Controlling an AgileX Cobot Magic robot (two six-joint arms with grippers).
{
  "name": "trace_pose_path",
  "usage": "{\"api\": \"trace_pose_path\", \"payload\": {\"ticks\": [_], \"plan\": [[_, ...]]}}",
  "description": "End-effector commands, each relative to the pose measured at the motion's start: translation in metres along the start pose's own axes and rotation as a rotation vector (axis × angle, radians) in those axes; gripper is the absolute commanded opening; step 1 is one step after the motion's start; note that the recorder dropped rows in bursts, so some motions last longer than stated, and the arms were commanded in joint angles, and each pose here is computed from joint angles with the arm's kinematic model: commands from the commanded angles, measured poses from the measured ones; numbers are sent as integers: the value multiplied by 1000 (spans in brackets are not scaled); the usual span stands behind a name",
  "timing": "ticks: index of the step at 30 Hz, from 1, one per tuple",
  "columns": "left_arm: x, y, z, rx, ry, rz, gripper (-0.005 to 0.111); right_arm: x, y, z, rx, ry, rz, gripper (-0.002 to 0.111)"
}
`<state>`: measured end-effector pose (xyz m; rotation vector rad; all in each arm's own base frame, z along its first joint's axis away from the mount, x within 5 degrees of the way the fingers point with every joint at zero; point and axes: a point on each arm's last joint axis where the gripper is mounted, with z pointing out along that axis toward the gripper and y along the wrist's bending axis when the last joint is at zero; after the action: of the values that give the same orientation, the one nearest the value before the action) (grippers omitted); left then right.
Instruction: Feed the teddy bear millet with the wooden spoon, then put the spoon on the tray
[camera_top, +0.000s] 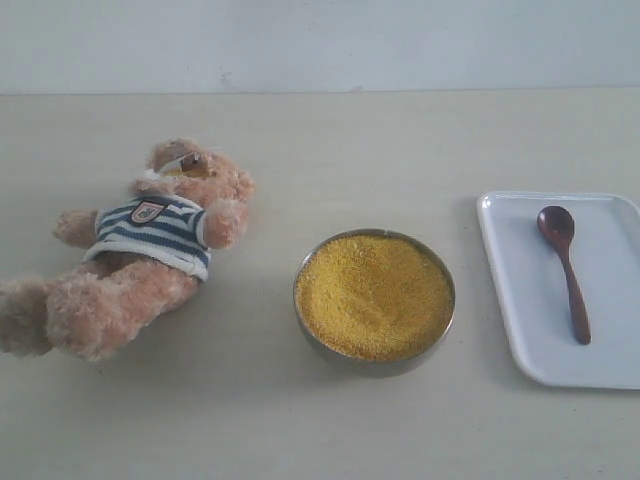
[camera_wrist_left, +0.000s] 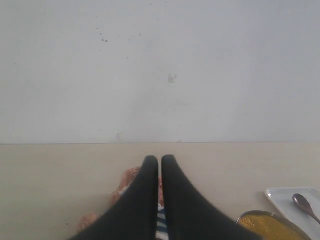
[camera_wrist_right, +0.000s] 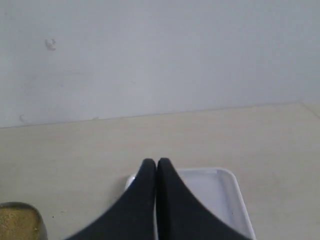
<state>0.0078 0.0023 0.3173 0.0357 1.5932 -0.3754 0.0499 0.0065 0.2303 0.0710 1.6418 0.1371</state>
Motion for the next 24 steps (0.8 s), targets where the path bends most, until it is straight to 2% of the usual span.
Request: {"api": "trace_pose_path", "payload": {"ticks": [1, 3, 8, 14, 21, 24], "plan": [[1, 0, 0, -2, -11, -3, 4, 31, -8, 9, 41, 3, 71, 0], [1, 0, 0, -2, -11, -3, 4, 31, -8, 9, 42, 1, 74, 0], [1, 0, 0, -2, -11, -3, 4, 38, -10, 8, 59, 83, -55, 0], [1, 0, 0, -2, -11, -3, 4, 45, -14, 7, 97, 163, -113, 0], [1, 0, 0, -2, -11, -3, 4, 45, -15, 7, 108, 165, -148, 0], [1, 0, 0, -2, -11, -3, 4, 44, -17, 7, 130, 159, -100, 0]]}}
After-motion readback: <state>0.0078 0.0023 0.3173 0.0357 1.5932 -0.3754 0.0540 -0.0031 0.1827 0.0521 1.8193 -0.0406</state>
